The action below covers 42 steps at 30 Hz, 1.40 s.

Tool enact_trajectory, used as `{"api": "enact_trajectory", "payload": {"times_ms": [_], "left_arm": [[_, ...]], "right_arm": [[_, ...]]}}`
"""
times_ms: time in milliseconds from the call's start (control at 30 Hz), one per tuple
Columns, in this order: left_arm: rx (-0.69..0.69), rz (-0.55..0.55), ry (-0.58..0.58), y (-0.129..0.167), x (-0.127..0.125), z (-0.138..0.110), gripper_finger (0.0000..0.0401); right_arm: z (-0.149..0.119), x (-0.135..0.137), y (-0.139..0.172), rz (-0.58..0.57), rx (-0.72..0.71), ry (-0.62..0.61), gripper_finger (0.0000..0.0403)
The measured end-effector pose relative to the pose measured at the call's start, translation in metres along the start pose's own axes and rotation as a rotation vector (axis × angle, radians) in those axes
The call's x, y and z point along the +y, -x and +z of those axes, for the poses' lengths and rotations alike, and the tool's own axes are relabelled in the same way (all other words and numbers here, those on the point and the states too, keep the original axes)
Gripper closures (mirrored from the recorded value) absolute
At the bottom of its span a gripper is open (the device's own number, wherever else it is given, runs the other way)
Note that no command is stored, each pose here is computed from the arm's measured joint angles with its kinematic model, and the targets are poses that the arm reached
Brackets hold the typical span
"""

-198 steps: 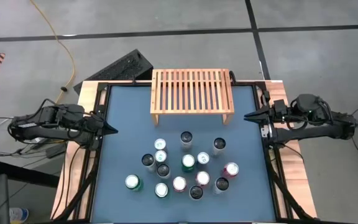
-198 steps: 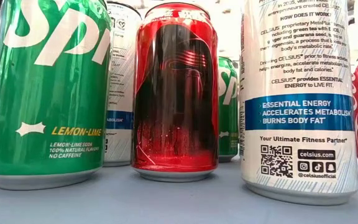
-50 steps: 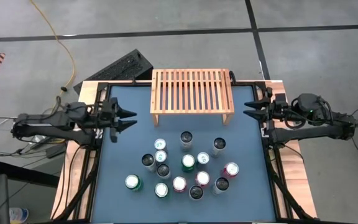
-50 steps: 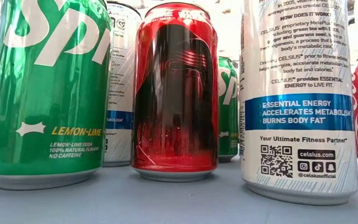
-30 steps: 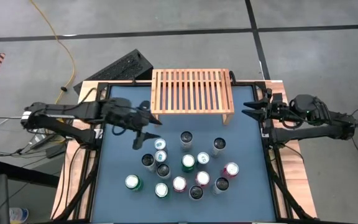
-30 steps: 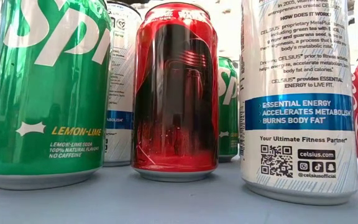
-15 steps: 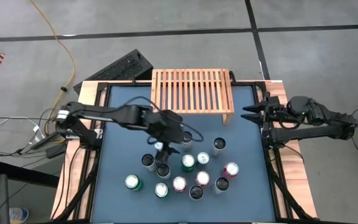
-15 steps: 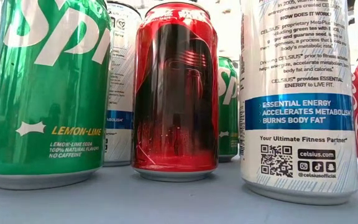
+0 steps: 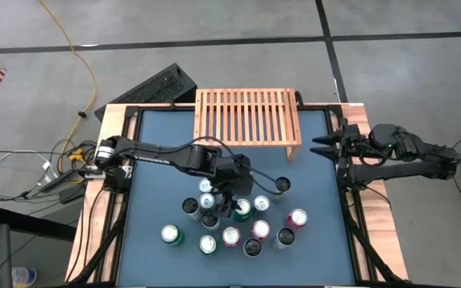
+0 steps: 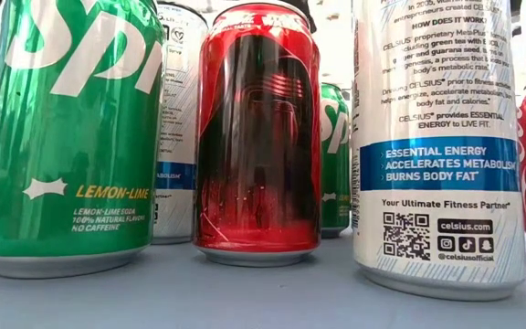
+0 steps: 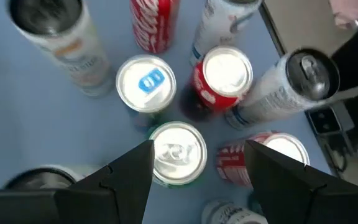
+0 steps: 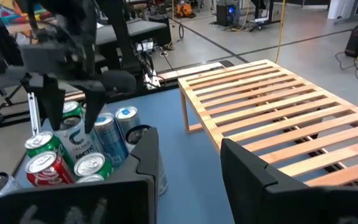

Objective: Place canned beverage on shelf
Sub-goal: Put the top green soda can on the shelf

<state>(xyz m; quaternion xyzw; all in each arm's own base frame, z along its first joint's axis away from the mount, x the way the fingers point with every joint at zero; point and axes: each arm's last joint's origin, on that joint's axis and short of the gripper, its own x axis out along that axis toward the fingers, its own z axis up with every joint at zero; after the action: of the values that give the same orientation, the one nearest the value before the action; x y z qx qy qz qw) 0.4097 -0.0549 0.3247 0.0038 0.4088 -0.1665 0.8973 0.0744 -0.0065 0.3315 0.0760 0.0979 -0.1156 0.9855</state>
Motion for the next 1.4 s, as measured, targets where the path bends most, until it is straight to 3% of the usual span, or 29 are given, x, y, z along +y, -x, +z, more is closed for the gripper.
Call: {"api": "enact_trajectory", "payload": {"times_ms": [133,467,733,967,1300,1400], "left_arm": [[0.007,0.077,-0.032,-0.003,-0.007,0.0,0.0165],[-0.011,0.074,-0.171,-0.011,-0.014,0.002,0.0149],[0.01,0.117,-0.182,-0.014,-0.018,0.0,0.0116],[0.014,0.172,-0.045,-0.018,-0.013,-0.002,0.0114],[0.01,0.173,-0.022,-0.042,-0.01,-0.003,0.0114],[0.064,0.17,-0.014,-0.047,-0.009,-0.01,0.0114]], "right_arm": [[-0.002,0.0,0.0,-0.004,0.024,0.005,0.0277],[-0.003,-0.001,0.0,-0.006,0.029,0.002,0.0277],[-0.003,-0.001,0.0,-0.007,0.032,-0.025,0.0274],[-0.005,-0.001,0.0,-0.011,0.051,-0.023,0.0258],[-0.014,-0.003,0.001,-0.025,0.144,-0.006,0.025],[-0.014,-0.003,0.001,-0.025,0.143,-0.006,0.025]]}}
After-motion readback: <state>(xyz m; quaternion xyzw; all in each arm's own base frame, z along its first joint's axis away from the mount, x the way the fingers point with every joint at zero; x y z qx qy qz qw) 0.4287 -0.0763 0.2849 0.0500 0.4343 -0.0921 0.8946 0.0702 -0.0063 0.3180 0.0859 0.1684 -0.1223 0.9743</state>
